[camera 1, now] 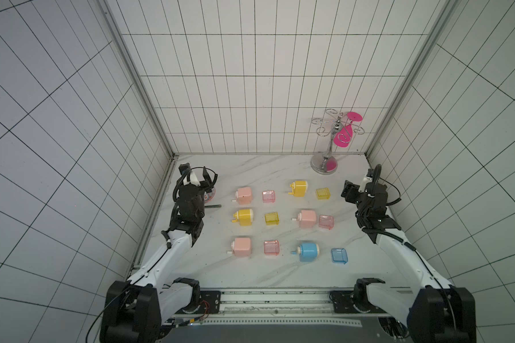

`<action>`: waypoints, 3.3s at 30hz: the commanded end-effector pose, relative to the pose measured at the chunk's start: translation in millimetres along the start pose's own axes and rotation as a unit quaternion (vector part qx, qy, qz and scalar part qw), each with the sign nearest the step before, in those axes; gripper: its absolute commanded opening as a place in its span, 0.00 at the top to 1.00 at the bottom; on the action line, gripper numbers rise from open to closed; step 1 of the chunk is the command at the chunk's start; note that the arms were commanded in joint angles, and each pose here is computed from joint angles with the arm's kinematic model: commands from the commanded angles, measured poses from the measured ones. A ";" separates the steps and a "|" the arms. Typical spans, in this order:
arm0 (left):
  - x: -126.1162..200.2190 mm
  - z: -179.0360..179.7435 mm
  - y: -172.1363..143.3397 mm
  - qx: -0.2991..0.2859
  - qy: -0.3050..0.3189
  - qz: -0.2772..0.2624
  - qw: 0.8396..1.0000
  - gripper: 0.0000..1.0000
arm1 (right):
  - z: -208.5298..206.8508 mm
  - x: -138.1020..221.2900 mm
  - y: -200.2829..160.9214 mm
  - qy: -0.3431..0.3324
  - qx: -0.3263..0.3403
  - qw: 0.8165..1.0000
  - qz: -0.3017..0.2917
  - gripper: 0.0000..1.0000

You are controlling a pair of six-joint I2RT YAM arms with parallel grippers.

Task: Put the tray back into the pencil sharpener
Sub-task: Adjust the pencil sharpener at the center of the board.

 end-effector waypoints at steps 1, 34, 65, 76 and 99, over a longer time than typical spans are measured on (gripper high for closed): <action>21.4 -16.5 -14.7 0.007 0.001 0.146 0.989 0.27 | 12.1 28.5 -22.7 0.033 -0.043 0.987 0.154 0.20; -2.2 -125.2 -160.6 -0.519 -0.408 0.369 0.654 0.18 | 130.7 99.7 -28.0 0.294 0.052 0.904 0.305 0.21; -20.9 -97.5 -192.1 -0.614 -0.357 0.390 0.587 0.19 | 153.6 133.8 -53.9 0.359 0.055 0.876 0.318 0.20; -55.8 -89.1 -195.8 -0.580 -0.364 0.419 0.596 0.10 | 183.5 115.4 -74.4 0.369 0.059 0.844 0.386 0.20; -42.3 -53.9 -260.0 -0.564 -0.369 0.502 0.542 0.08 | 201.8 117.1 -91.6 0.402 0.081 0.823 0.392 0.19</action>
Point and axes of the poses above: each gripper's point midway between its finger pads, its own x axis back along the fingers, its own z axis along the line the jaws close on, y = z × x, the point moved 4 cm from there along x, back along the fingers, and after that the axes turned 14 degrees about x, right-handed, at the moved point
